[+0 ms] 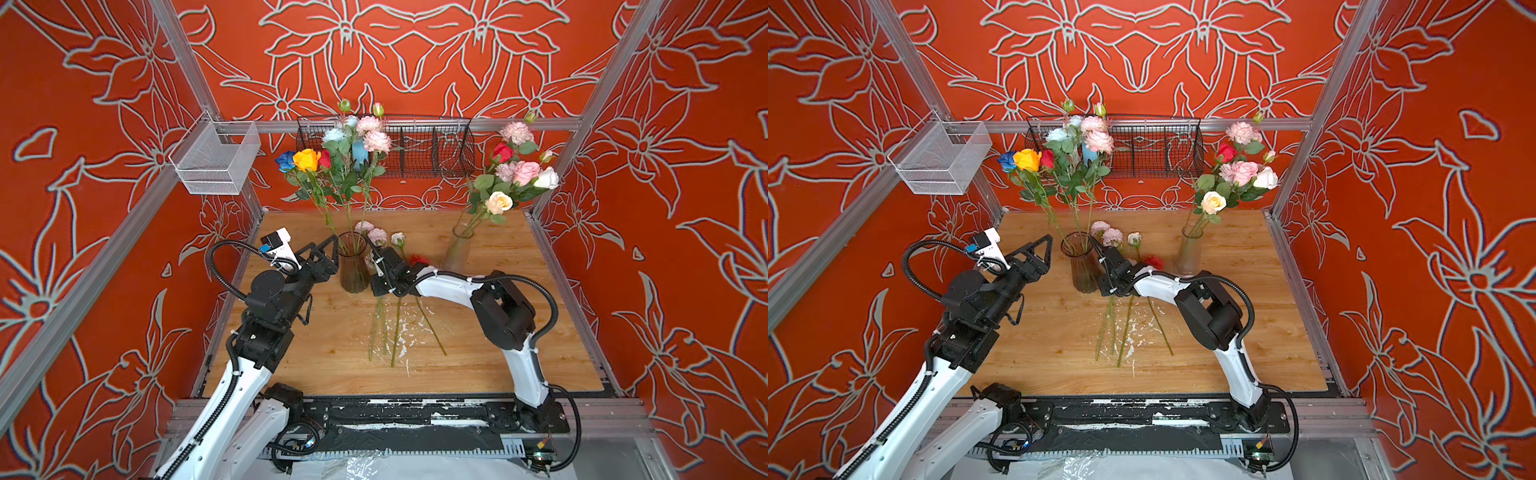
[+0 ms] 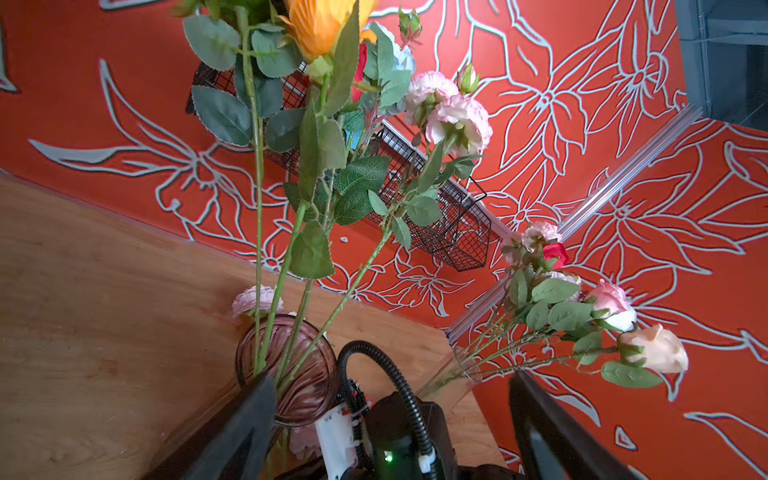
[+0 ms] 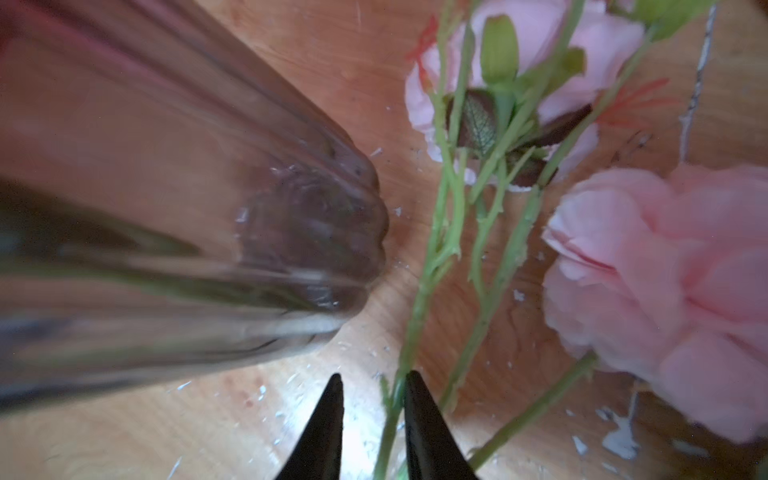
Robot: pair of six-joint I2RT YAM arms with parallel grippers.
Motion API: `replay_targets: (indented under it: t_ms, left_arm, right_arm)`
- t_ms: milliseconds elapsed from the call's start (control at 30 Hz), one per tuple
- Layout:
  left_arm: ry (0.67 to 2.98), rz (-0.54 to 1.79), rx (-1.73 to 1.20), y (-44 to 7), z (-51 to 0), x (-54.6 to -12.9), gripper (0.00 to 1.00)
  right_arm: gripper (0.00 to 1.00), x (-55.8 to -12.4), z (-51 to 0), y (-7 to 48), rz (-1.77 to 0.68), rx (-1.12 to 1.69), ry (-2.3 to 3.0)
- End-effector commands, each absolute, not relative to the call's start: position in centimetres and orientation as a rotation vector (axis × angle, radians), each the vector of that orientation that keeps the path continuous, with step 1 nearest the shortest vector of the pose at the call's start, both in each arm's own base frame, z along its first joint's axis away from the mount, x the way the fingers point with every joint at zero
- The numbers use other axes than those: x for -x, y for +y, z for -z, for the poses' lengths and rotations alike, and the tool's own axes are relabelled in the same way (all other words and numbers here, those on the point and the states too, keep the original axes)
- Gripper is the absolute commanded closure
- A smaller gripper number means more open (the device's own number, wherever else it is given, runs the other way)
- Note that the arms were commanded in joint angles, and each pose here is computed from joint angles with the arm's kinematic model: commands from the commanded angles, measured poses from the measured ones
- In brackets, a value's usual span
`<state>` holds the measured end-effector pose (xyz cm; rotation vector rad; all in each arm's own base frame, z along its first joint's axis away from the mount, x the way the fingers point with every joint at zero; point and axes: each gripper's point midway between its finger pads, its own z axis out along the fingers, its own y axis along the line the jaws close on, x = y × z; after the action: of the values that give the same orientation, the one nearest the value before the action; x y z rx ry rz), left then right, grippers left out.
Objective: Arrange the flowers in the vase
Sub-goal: 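Move the right gripper down to the bunch and close on a pink flower stem, then lift the pink flower high above the brown vase with the right gripper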
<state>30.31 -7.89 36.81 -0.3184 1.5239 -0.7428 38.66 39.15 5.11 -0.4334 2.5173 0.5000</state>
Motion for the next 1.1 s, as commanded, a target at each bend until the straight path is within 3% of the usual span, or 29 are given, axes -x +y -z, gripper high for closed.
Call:
replay_targets:
  t_ms: [0, 133, 200, 333, 567, 1067]
  left_arm:
    - [1.505, 0.729, 0.324, -7.5, -37.3, -30.1, 0.12]
    - [1.502, 0.732, 0.321, -7.5, -37.3, -30.1, 0.12]
    - [1.502, 0.730, 0.323, -7.5, -37.3, -30.1, 0.12]
    - [1.501, 0.724, 0.326, -7.3, -37.3, -30.2, 0.12]
    - [1.506, 0.739, 0.321, -7.6, -37.2, -30.3, 0.12]
    - [1.585, 1.001, 0.148, -13.1, -36.9, -30.9, 0.12]
  right_arm:
    - [0.73, -39.1, -4.5, 38.2, -0.420, 0.423, 2.541]
    - [0.77, -39.3, -4.3, 38.2, -0.420, 0.418, 2.545]
    - [0.88, -39.4, -4.3, 37.8, -0.404, 0.394, 2.551]
    - [0.97, -38.8, -7.9, 37.6, -0.550, 0.299, 2.449]
    - [1.00, -37.1, -15.8, 34.1, -0.647, 0.135, 2.263]
    - [1.00, -32.3, -20.7, 26.6, -0.722, 0.012, 2.003]
